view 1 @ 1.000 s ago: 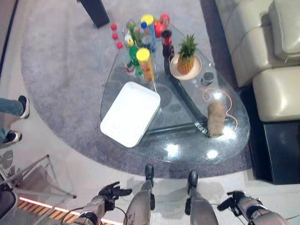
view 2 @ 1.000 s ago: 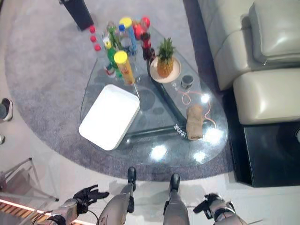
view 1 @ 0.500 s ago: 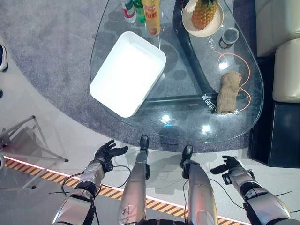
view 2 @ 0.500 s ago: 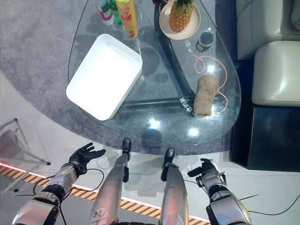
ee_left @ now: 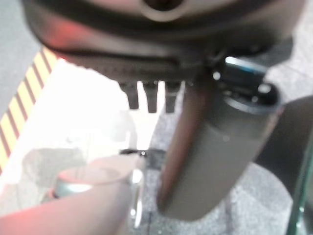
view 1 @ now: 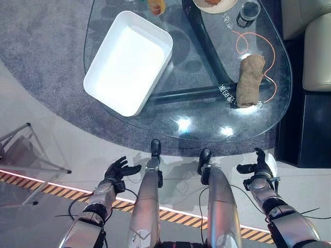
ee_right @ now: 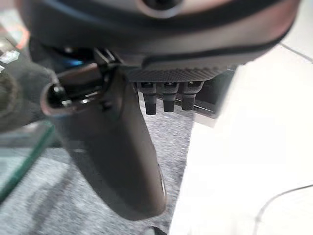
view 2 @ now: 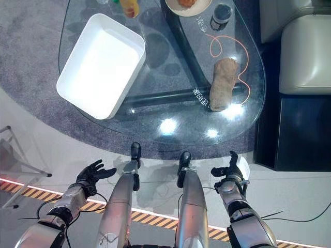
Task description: Wipe the table with a cloth and put it in the basket.
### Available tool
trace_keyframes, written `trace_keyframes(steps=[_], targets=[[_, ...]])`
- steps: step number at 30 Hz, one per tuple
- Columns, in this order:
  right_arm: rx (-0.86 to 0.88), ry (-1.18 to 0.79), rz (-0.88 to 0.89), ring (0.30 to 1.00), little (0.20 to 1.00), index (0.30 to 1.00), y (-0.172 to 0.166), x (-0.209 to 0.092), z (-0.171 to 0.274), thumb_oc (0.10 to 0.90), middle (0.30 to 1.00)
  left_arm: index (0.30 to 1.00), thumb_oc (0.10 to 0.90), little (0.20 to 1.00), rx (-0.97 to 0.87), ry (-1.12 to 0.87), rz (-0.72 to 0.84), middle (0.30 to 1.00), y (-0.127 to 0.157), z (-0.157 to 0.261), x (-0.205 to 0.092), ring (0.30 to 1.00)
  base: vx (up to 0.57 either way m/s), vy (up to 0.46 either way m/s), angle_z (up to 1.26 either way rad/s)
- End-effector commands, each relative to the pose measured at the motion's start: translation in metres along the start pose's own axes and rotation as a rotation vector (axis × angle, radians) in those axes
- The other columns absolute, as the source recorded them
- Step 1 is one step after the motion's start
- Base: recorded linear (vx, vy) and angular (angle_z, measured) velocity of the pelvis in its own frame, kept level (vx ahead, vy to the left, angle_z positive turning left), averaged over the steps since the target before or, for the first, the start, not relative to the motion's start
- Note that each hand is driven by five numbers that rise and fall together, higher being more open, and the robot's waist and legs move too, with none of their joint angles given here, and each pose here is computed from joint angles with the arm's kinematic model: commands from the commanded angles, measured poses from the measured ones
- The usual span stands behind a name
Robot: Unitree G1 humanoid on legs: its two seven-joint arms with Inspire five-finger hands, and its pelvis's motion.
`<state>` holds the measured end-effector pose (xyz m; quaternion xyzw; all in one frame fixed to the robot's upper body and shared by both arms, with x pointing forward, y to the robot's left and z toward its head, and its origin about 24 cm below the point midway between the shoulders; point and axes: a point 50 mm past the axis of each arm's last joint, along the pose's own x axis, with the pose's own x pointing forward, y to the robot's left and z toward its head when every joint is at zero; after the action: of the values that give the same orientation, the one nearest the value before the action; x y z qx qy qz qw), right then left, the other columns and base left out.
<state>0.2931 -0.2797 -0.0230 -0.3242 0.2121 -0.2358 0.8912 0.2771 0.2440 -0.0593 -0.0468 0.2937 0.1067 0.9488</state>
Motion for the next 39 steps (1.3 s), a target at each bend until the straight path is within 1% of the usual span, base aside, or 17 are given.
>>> trace_keyframes(steps=[1,6,10,12,13,15,16,18,19,22,23,28,31,32,35,37,39], targets=[[-0.009,-0.012,-0.101,0.900,0.900,0.900,-0.018,0.002,-0.009,0.800,0.900,0.900,0.800,0.900,-0.023,0.021,0.037,0.900,0.012,-0.018,-0.006,0.900,0.00,0.000,0.00],[0.006,-0.008,-0.114,0.900,0.900,0.900,-0.022,0.004,-0.007,0.800,0.900,0.900,0.800,0.900,-0.014,0.026,0.035,0.900,0.013,-0.018,-0.006,0.900,0.00,0.000,0.00],[0.051,0.088,-0.177,0.900,0.900,0.900,-0.029,0.005,-0.017,0.800,0.900,0.900,0.800,0.900,-0.015,0.031,0.037,0.900,0.016,-0.020,-0.007,0.900,0.00,0.000,0.00],[0.122,0.206,-0.262,0.900,0.900,0.900,-0.042,0.004,-0.035,0.800,0.900,0.900,0.800,0.900,-0.013,0.032,0.037,0.900,0.019,-0.023,-0.008,0.900,0.04,-0.005,0.00],[0.198,0.280,-0.330,0.900,0.900,0.900,-0.051,0.003,-0.046,0.800,0.900,0.900,0.800,0.900,-0.010,0.034,0.036,0.900,0.019,-0.024,-0.008,0.900,0.04,-0.008,0.00],[0.262,0.327,-0.388,0.900,0.900,0.900,-0.060,0.002,-0.054,0.800,0.900,0.900,0.800,0.900,-0.005,0.037,0.037,0.900,0.020,-0.025,-0.009,0.900,0.04,-0.020,0.00],[0.329,0.354,-0.454,0.900,0.900,0.900,-0.069,0.002,-0.058,0.800,0.900,0.900,0.800,0.900,0.001,0.041,0.037,0.900,0.021,-0.027,-0.010,0.900,0.04,-0.021,0.01],[0.372,0.361,-0.496,0.900,0.900,0.900,-0.075,0.002,-0.059,0.800,0.900,0.900,0.800,0.900,0.003,0.042,0.037,0.900,0.021,-0.027,-0.010,0.900,0.04,-0.023,0.01],[0.480,0.355,-0.609,0.900,0.900,0.900,-0.090,0.004,-0.057,0.800,0.900,0.900,0.800,0.900,0.009,0.044,0.036,0.900,0.023,-0.028,-0.010,0.900,0.05,-0.028,0.00],[0.636,0.326,-0.729,0.900,0.900,0.900,-0.107,0.007,-0.049,0.800,0.900,0.900,0.800,0.900,0.017,0.044,0.035,0.900,0.024,-0.027,-0.010,0.900,0.03,-0.018,0.00],[0.636,0.326,-0.729,0.900,0.900,0.900,-0.107,0.007,-0.049,0.800,0.900,0.900,0.800,0.900,0.017,0.043,0.035,0.900,0.023,-0.027,-0.010,0.900,0.00,0.000,0.00],[0.800,0.138,-0.846,0.900,0.900,0.900,-0.131,0.017,-0.006,0.800,0.900,0.900,0.800,0.900,0.017,0.043,0.035,0.900,0.021,-0.024,-0.009,0.900,0.00,0.000,0.00],[0.835,0.086,-0.865,0.900,0.900,0.900,-0.137,0.018,0.007,0.800,0.900,0.900,0.800,0.900,0.018,0.043,0.035,0.900,0.021,-0.023,-0.008,0.900,0.00,0.000,0.00],[0.895,-0.058,-0.892,0.900,0.900,0.900,-0.146,0.018,0.034,0.800,0.900,0.900,0.800,0.900,0.020,0.043,0.036,0.900,0.019,-0.024,-0.009,0.900,0.00,0.000,0.00],[0.946,-0.265,-0.880,0.900,0.900,0.900,-0.149,0.010,0.076,0.800,0.900,0.900,0.800,0.900,0.019,0.038,0.038,0.900,0.020,-0.025,-0.010,0.900,0.00,0.007,-0.02],[0.951,-0.312,-0.877,0.900,0.900,0.900,-0.149,0.006,0.088,0.800,0.900,0.900,0.800,0.900,0.018,0.035,0.038,0.900,0.020,-0.025,-0.011,0.900,0.00,0.000,0.00],[0.971,-0.486,-0.867,0.900,0.900,0.900,-0.155,-0.008,0.123,0.800,0.900,0.900,0.800,0.900,0.009,0.024,0.035,0.900,0.018,-0.024,-0.011,0.900,-0.01,0.036,0.00]])
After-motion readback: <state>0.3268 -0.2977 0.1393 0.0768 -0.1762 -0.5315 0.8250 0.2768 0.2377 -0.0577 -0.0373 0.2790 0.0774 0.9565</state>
